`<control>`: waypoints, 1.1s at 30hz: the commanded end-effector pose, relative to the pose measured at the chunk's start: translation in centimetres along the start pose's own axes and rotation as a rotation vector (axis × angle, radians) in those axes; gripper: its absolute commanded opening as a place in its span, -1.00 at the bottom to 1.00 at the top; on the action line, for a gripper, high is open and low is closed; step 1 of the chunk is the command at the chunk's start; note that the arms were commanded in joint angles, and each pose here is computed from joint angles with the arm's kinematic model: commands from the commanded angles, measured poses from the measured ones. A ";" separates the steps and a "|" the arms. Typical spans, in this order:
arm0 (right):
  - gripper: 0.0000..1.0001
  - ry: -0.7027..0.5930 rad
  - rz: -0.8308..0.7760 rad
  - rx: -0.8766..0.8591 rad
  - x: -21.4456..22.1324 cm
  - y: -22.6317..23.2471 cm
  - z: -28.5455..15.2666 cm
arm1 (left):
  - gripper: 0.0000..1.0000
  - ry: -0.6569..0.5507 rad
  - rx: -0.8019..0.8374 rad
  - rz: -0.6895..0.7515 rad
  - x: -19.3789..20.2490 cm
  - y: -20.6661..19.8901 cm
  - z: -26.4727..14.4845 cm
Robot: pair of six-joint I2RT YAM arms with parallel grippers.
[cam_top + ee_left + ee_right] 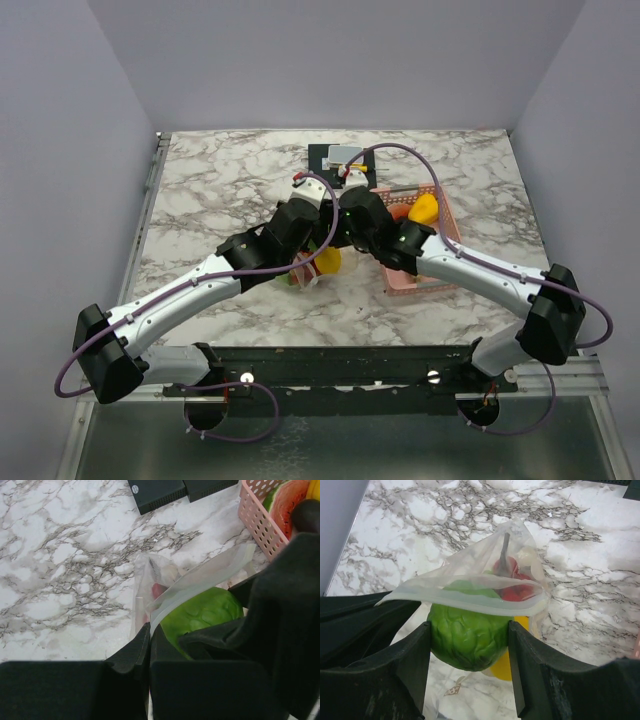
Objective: Place the food in the zip-top bag and seal the zipper
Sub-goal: Place the fake vegetable in the zipper food storage bag.
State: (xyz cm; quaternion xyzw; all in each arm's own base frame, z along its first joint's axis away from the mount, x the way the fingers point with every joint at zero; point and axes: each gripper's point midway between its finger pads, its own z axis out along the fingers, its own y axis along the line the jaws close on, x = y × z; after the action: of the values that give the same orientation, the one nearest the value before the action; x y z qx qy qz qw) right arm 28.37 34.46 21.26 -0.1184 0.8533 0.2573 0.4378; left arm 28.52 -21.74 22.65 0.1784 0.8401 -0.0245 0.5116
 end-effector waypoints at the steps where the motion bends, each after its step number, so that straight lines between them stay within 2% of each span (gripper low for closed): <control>1: -0.58 -0.103 0.069 0.044 -2.0 0.1 1.2 | -1.00 -0.026 0.005 -0.021 -0.5 0.3 -0.4; 8: -0.60 -0.139 0.125 0.109 -2.0 -0.8 3.1 | -1.00 -0.025 0.006 -0.020 -0.5 0.2 -0.4; 11: -0.52 -0.140 0.142 0.133 -1.6 -1.1 3.9 | -1.00 -0.025 0.007 -0.020 -0.5 0.2 -0.4; 16: -0.15 -0.143 0.161 0.147 -1.3 -1.3 4.8 | -1.00 -0.027 0.005 -0.021 -0.6 0.3 -0.5; 21: 0.41 -0.130 0.163 0.134 -1.1 -1.0 4.7 | -1.00 -0.029 -0.006 -0.021 -0.6 0.5 -0.5; 23: 0.52 -0.129 0.160 0.129 -1.1 -1.0 4.4 | -1.00 -0.030 -0.009 -0.022 -0.6 0.5 -0.4; 27: 0.62 -0.130 0.154 0.113 -1.3 -0.9 3.8 | -1.00 -0.028 -0.011 -0.023 -0.6 0.5 -0.4; 33: 0.66 -0.127 0.144 0.090 -1.8 -0.6 2.3 | -1.00 -0.028 -0.020 -0.021 -0.5 0.7 -0.4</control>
State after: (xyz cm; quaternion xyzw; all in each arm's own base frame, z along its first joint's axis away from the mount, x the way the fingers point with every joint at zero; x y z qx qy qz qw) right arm 31.94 35.54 18.92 -0.0172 0.8525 0.2407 0.4636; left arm 28.53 -21.71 22.68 0.1779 0.8400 -0.0243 0.5120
